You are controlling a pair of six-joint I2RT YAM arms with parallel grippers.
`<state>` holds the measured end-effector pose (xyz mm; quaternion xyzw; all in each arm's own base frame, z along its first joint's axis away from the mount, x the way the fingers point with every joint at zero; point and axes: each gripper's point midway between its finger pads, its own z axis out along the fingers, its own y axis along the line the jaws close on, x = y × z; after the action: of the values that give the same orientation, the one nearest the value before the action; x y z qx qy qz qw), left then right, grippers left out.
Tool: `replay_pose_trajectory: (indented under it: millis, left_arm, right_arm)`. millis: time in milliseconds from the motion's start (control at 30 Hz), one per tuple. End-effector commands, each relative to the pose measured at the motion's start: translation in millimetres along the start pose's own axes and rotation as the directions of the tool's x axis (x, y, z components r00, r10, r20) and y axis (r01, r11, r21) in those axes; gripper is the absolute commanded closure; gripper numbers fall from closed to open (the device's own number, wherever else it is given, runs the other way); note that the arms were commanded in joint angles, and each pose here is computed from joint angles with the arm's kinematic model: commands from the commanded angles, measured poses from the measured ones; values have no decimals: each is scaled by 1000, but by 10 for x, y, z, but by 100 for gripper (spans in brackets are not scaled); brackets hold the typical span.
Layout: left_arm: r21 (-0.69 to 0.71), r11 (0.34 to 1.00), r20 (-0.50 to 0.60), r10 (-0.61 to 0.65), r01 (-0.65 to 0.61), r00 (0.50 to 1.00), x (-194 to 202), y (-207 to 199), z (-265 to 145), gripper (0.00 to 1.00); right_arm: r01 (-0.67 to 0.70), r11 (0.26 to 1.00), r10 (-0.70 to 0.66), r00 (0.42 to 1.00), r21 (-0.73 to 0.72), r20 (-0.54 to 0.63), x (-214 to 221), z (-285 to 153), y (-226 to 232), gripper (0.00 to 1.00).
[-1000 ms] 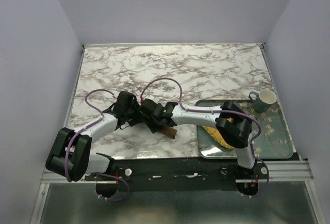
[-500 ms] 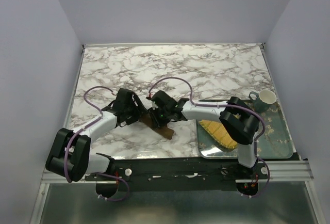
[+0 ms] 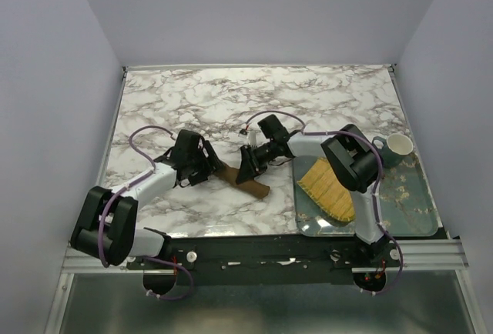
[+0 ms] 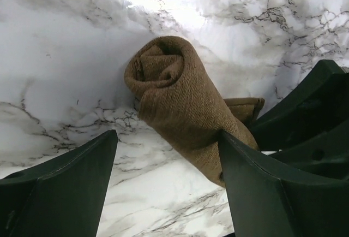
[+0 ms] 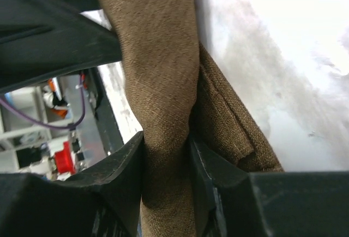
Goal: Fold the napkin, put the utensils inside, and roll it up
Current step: Roll the napkin with the utensil
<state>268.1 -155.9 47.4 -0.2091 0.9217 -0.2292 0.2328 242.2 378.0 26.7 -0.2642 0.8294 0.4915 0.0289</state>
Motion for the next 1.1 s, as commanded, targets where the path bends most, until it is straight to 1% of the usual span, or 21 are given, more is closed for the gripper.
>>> replay_pose_trajectory:
  millis: [0, 67, 233, 267, 300, 367, 400, 467, 500, 533, 567, 600, 667, 700, 767, 800, 867, 900, 933, 1000, 1067]
  left_arm:
    - [56, 998, 8, 15, -15, 1000, -114, -209, 97, 17]
    - [45, 999, 2, 9, -9, 1000, -108, -183, 152, 19]
    - [26, 1000, -7, -6, 6, 1000, -13, -60, 199, 29]
    - [30, 999, -1, -10, 10, 1000, -22, -69, 194, 31]
    - [31, 999, -1, -11, 11, 1000, -17, -65, 187, 34]
    - [37, 999, 4, -13, 13, 1000, -22, -72, 167, 34]
    - [40, 999, 5, -13, 13, 1000, -20, -79, 162, 34]
    - [45, 999, 5, -16, 15, 1000, -20, -90, 144, 34]
    - [46, 999, 4, -16, 15, 1000, -17, -92, 137, 34]
    - [45, 999, 3, -16, 16, 1000, -14, -90, 137, 34]
    - [50, 999, 4, -18, 18, 1000, -19, -97, 128, 34]
    - [49, 999, 3, -17, 17, 1000, -15, -100, 129, 34]
    - [52, 998, 1, -17, 16, 1000, -18, -111, 129, 34]
    - [50, 999, -1, -17, 17, 1000, -13, -106, 132, 34]
    - [51, 999, 1, -17, 17, 1000, -13, -110, 129, 34]
    - [53, 998, 2, -18, 18, 1000, -20, -115, 126, 34]
    - [49, 999, 3, -18, 18, 1000, -16, -104, 122, 35]
    - [51, 999, 6, -20, 19, 1000, -23, -108, 119, 34]
    - [50, 999, 7, -20, 19, 1000, -25, -107, 117, 34]
    - [46, 999, 8, -23, 23, 1000, -21, -97, 111, 34]
    - [49, 998, 12, -27, 27, 1000, -24, -100, 102, 34]
  right_arm:
    - [-65, 997, 62, 993, -30, -104, 320, 95, -133, 55]
    - [-64, 998, 61, 992, -27, -106, 324, 87, -119, 54]
    - [-21, 996, 29, 996, 84, -89, 221, -38, -142, 48]
    - [-27, 992, 38, 995, 121, -93, 222, -102, -115, 46]
    - [-15, 980, 30, 997, 199, -76, 172, -156, -184, 45]
    - [12, 955, 6, 998, 296, -61, 96, -308, -138, 38]
    - [22, 920, -7, 999, 392, -39, 43, -400, -234, 37]
    - [45, 877, -29, 999, 478, -42, 29, -502, -179, 30]
    - [61, 825, -63, 998, 562, -17, -51, -622, -196, 29]
    - [87, 802, -90, 996, 592, -25, -42, -603, -123, 26]
    - [99, 778, -101, 994, 621, -31, -29, -627, -95, 25]
    - [106, 727, -131, 991, 678, -15, -88, -695, -95, 23]
    - [142, 683, -171, 985, 716, -31, -60, -647, -4, 22]
    - [145, 624, -200, 980, 768, -23, -113, -703, -31, 21]
    - [185, 581, -235, 971, 793, -54, -81, -637, 43, 19]
    - [187, 540, -245, 968, 820, -60, -96, -658, 20, 19]
    - [221, 516, -265, 960, 828, -90, -68, -548, 69, 18]
    - [225, 489, -277, 956, 843, -94, -78, -543, 65, 16]
    - [242, 484, -288, 951, 841, -107, -70, -475, 103, 15]
    - [245, 447, -285, 951, 860, -122, -50, -428, 42, 15]
    - [252, 430, -292, 947, 867, -131, -30, -331, 18, 15]
